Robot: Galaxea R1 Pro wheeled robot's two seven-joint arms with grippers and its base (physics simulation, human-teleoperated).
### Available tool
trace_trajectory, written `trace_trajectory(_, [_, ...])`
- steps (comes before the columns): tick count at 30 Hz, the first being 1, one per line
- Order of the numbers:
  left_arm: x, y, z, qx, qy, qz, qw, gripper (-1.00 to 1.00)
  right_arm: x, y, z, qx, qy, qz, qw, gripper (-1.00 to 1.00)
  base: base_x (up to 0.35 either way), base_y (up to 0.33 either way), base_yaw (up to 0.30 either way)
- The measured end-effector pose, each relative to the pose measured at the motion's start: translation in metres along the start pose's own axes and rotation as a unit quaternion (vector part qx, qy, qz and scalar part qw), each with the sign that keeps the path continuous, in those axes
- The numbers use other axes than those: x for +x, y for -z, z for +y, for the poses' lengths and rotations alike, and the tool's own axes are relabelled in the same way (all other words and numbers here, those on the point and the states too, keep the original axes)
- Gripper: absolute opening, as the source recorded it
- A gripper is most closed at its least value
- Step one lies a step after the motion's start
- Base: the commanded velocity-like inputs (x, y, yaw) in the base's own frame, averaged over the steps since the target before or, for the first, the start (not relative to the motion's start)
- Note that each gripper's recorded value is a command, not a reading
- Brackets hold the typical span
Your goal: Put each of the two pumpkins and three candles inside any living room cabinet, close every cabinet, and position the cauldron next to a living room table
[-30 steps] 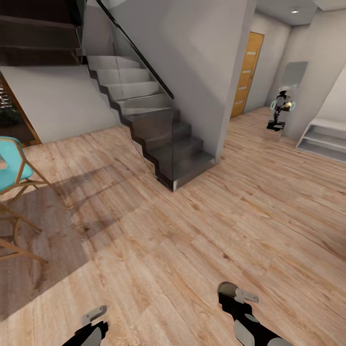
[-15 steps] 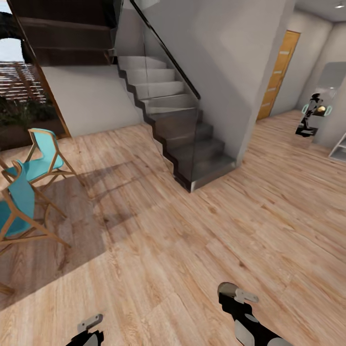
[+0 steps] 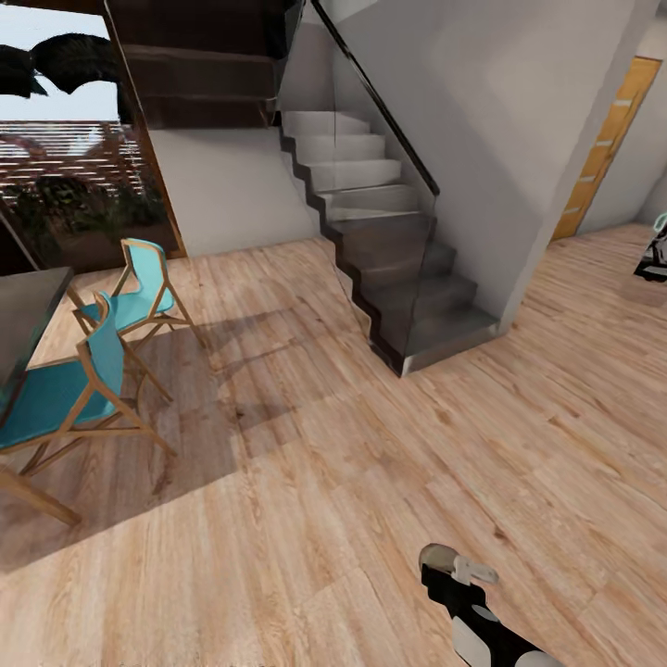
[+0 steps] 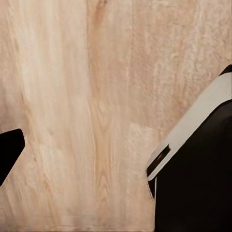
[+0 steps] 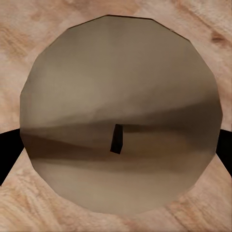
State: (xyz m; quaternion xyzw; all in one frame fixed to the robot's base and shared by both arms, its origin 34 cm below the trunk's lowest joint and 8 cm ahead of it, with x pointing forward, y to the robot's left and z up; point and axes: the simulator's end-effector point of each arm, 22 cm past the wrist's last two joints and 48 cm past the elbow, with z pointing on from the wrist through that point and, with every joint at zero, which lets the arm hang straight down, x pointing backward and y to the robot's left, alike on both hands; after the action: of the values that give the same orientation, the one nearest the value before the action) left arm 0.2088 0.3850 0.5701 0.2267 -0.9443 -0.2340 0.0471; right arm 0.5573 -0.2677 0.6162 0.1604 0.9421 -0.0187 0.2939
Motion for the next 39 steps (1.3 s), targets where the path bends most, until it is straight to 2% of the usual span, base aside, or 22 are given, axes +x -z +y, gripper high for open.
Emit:
trace_trajectory(2, [0.018, -0.002, 0.008, -0.005, -0.005, 0.010, 0.9999, 1.00, 0.000, 0.000, 0.000, 0.000, 0.000, 0.000, 1.0000, -1.00, 0.000, 0.000, 0.288])
trace_trajectory(7, [0.024, -0.003, 0.012, -0.008, -0.007, 0.013, 0.9999, 1.00, -0.002, 0.001, 0.000, 0.000, 0.000, -0.002, 1.0000, -1.00, 0.000, 0.000, 0.288])
trace_trajectory(39, [0.020, -0.002, 0.010, -0.004, -0.004, 0.008, 1.0000, 1.00, -0.009, 0.003, 0.002, -0.003, -0.003, -0.008, 1.0000, -1.00, 0.000, 0.000, 0.288])
